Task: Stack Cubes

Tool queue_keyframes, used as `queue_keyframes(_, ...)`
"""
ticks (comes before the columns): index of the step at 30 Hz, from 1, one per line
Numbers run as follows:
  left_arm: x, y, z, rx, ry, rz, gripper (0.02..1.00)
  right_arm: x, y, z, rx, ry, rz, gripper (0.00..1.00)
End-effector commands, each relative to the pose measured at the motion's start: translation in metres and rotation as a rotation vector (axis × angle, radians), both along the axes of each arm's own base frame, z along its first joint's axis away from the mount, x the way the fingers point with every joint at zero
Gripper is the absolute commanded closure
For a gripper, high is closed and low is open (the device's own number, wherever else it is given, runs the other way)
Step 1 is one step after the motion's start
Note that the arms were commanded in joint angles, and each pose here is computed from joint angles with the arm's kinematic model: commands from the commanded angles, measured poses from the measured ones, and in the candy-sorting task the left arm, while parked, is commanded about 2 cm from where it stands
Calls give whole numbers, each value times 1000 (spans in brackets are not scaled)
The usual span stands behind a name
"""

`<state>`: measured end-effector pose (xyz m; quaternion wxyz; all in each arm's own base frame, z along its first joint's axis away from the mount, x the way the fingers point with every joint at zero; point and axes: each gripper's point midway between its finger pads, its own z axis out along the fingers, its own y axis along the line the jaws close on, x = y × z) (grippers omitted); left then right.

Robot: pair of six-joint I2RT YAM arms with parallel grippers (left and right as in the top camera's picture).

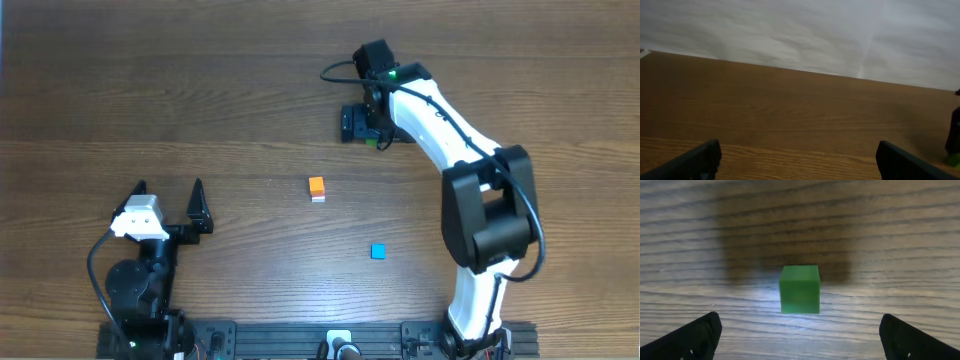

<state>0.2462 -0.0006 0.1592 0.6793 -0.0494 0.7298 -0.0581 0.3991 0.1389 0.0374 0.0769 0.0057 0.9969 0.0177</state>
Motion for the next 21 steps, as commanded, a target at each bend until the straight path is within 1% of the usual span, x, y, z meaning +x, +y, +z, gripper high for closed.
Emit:
queue_keyframes(1,0,0,-2,14,2,-5,18,5,3,-9,-19,7,23,14)
queue_keyframes(4,0,0,-2,14,2,-5,18,4,2,-16,-26,22,40,42)
queue_keyframes(10,0,0,-2,14,2,-5,18,7,3,-22,-27,20,49,169)
queue_keyframes(11,0,0,-2,14,2,-5,18,9,4,-22,-25,12,53,222)
queue_keyframes(12,0,0,-2,14,2,-5,18,10,4,-22,-23,7,56,246)
queue_keyframes(17,0,0,-2,14,2,-5,18,13,5,-22,-20,-5,58,316)
queue_keyframes(21,0,0,-2,14,2,-5,18,15,6,-21,-18,-13,58,354)
